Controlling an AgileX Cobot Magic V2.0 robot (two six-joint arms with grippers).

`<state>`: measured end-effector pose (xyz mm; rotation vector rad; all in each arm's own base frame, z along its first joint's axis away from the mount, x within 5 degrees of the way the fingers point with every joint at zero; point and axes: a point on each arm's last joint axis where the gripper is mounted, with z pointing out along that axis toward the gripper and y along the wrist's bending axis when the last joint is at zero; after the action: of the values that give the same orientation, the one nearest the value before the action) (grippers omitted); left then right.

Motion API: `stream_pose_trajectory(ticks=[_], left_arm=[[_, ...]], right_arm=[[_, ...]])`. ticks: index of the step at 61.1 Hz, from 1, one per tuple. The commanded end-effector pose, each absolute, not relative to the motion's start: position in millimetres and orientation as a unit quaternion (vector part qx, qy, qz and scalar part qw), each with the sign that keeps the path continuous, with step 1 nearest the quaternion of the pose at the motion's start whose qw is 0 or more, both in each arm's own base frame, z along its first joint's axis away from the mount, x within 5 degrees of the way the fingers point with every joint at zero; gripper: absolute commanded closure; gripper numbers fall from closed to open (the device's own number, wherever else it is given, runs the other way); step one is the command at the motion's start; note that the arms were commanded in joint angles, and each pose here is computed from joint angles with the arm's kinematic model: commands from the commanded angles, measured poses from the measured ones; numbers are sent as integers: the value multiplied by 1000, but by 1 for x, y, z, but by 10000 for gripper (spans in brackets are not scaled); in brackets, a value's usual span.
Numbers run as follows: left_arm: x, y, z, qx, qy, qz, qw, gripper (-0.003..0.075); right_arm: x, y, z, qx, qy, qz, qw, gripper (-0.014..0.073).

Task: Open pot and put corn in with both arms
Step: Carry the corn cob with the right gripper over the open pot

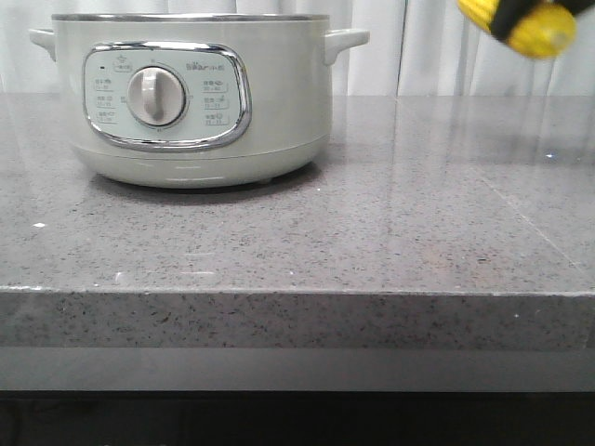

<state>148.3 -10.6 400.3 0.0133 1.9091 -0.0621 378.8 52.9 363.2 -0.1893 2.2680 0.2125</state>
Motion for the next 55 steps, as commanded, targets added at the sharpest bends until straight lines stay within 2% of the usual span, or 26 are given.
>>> stream_pose_trajectory(ticks=[1, 7, 31, 42, 55], left_arm=[[146, -11, 426, 5, 757, -37, 652, 459], [146, -11, 426, 5, 757, -37, 652, 459], [146, -11, 426, 5, 757, -37, 652, 459], [146, -11, 426, 5, 757, -37, 652, 459], [146, -11, 426, 5, 757, -37, 652, 459]], right_arm=[[357, 73, 417, -96, 843, 109, 517, 293], [344, 99, 432, -132, 822, 128, 539, 293], [313, 188, 472, -245, 769, 203, 554, 293], [317, 226, 469, -284, 766, 222, 532, 293], [339, 253, 446, -308, 784, 217, 493, 293]])
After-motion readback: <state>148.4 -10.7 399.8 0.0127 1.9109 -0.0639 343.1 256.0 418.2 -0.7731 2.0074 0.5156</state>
